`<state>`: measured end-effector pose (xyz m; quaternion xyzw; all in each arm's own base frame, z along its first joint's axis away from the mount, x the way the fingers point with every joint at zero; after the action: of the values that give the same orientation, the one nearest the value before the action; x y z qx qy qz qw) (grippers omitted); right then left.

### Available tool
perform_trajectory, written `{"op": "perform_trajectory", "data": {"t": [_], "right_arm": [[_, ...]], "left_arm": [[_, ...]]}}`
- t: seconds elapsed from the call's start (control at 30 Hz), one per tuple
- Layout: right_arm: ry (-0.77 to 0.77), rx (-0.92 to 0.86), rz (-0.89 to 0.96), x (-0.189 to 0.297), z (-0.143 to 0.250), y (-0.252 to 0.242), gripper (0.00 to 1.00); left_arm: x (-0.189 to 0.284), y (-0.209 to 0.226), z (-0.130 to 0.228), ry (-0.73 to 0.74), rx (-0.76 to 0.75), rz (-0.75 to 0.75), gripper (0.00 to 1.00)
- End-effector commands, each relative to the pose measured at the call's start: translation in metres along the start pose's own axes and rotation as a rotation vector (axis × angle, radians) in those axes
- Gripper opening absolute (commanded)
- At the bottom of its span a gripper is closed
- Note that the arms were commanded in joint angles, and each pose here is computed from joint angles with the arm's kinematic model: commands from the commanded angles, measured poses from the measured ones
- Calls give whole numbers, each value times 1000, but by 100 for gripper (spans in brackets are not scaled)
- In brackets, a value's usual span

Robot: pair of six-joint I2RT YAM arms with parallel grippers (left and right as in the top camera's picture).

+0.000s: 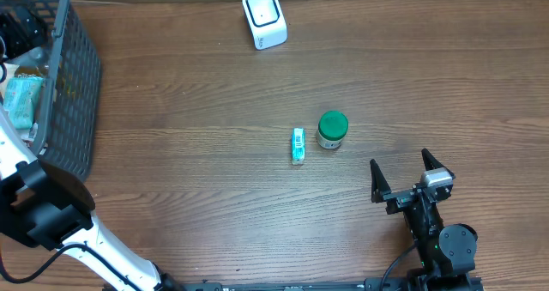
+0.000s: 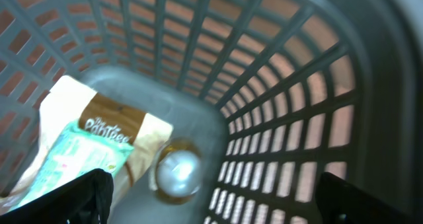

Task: Scan the item barcode
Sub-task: 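Reach into the basket and grasp the yellow Vim bottle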

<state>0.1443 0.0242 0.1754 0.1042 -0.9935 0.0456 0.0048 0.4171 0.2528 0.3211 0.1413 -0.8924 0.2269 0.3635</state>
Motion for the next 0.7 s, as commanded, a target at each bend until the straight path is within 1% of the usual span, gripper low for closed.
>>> {"op": "perform_trajectory", "data": {"t": [0.0,0.07,0.13,0.3,0.5,0.67], "right_arm": [[1,4,12,0,3,-1,100],[1,4,12,0,3,-1,100],[1,4,12,0,3,-1,100],[1,4,12,0,3,-1,100],[1,4,12,0,3,-1,100],[1,4,12,0,3,-1,100]], "left_arm": [[-2,7,-1,11,-73,-72,98],[-8,13,4,41,-69,-78,98],[-15,16,7,62,-62,-80,95],[-30,22,13,98,-51,-81,94],[-52,30,21,139,-39,-83,88],[-70,37,30,177,-36,-85,86]]}}
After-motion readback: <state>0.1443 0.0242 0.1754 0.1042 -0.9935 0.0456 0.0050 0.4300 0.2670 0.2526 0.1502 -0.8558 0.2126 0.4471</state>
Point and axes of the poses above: each gripper's point midway between its finger pads, its own x axis back along the fingers, its own y axis along the line the jaws close on, z = x × y, the point moved 10 cm from there along x, back along the fingers, and after that the axes turned 6 degrees about x, right-handed, at the moved point
